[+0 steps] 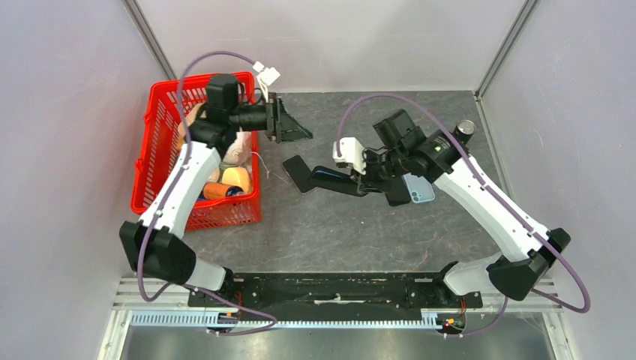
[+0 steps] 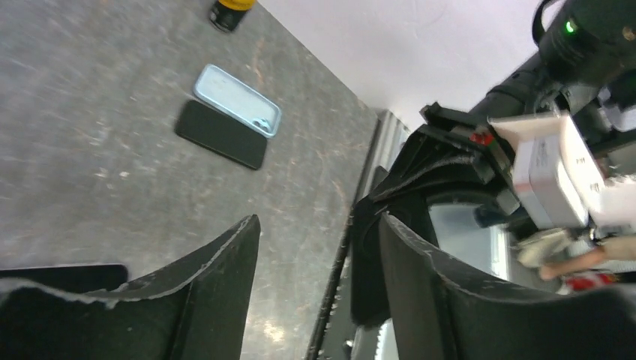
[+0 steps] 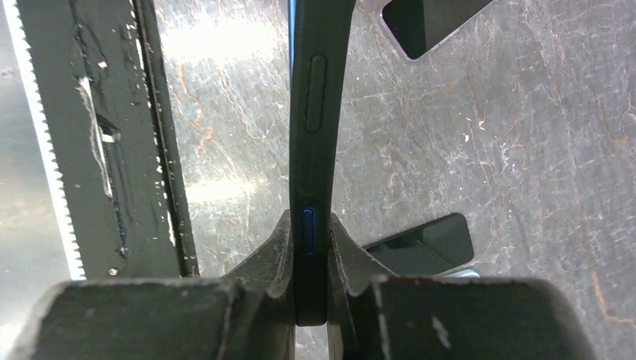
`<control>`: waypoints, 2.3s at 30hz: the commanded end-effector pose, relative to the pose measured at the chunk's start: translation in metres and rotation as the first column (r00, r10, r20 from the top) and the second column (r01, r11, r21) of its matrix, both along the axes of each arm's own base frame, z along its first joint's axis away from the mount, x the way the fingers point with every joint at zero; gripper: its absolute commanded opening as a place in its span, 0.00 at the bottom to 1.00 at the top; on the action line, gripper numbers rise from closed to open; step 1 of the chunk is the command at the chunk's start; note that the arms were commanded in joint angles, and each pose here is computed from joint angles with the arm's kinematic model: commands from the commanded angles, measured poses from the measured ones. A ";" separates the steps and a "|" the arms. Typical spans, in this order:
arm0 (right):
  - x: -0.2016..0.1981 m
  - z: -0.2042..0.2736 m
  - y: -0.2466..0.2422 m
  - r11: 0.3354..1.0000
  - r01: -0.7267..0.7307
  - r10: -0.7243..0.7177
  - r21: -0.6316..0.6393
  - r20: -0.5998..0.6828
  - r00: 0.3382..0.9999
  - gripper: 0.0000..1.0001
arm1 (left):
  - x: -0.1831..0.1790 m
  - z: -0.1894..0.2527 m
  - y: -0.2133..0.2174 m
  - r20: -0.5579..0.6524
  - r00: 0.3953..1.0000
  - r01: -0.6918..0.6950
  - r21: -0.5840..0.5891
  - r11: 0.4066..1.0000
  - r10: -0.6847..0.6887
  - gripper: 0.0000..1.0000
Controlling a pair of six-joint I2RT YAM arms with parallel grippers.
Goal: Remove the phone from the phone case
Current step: Remove the phone case from the phone.
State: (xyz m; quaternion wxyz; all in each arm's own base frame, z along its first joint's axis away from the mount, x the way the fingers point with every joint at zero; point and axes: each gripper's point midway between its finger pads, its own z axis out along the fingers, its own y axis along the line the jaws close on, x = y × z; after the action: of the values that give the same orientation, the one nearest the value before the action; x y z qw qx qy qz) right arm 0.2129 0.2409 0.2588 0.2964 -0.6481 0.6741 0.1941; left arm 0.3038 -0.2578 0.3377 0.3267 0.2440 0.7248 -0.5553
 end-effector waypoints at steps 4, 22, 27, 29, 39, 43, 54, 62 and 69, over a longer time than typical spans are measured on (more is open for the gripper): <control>-0.025 0.048 -0.002 0.971 -0.009 0.034 0.239 -0.098 0.995 0.00 | -0.062 0.016 0.038 0.431 0.876 0.137 0.206 0.969 -0.215 0.80; -0.045 0.080 0.020 0.923 -0.051 0.168 0.381 -0.280 0.945 0.00 | -0.128 -0.005 0.007 0.570 0.722 0.284 0.273 0.919 -0.392 0.78; -0.045 0.078 0.020 0.923 -0.051 0.171 0.381 -0.289 0.942 0.00 | -0.134 -0.003 -0.001 0.567 0.718 0.312 0.257 0.915 -0.404 0.61; -0.046 0.077 0.020 0.924 -0.049 0.170 0.379 -0.293 0.941 0.00 | -0.134 -0.002 -0.002 0.568 0.717 0.315 0.254 0.915 -0.404 0.54; -0.047 0.071 0.020 0.927 -0.046 0.170 0.373 -0.308 0.936 0.00 | -0.134 -0.004 -0.006 0.566 0.708 0.338 0.253 0.907 -0.422 0.04; -0.050 0.069 0.022 0.920 -0.063 0.199 0.387 -0.321 0.926 0.00 | -0.135 -0.008 -0.008 0.601 0.660 0.366 0.266 0.892 -0.450 0.02; -0.063 0.052 0.023 0.915 -0.104 0.274 0.390 -0.409 0.871 0.00 | -0.157 -0.027 -0.010 0.707 0.328 0.491 0.438 0.753 -0.626 0.02; -0.071 0.041 0.022 0.912 -0.125 0.305 0.390 -0.442 0.844 0.00 | -0.160 -0.041 -0.025 0.676 0.246 0.502 0.524 0.688 -0.695 0.02; -0.076 0.033 0.022 0.914 -0.135 0.313 0.382 -0.455 0.834 0.00 | -0.142 -0.038 -0.041 0.683 0.263 0.470 0.526 0.709 -0.681 0.02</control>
State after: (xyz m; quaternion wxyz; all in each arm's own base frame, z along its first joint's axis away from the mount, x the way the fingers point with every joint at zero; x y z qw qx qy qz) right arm 0.1368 0.2373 0.2730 0.1506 -0.5807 0.6620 0.4492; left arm 0.1413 -0.2636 0.2680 0.2974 0.7428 0.4663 -0.3773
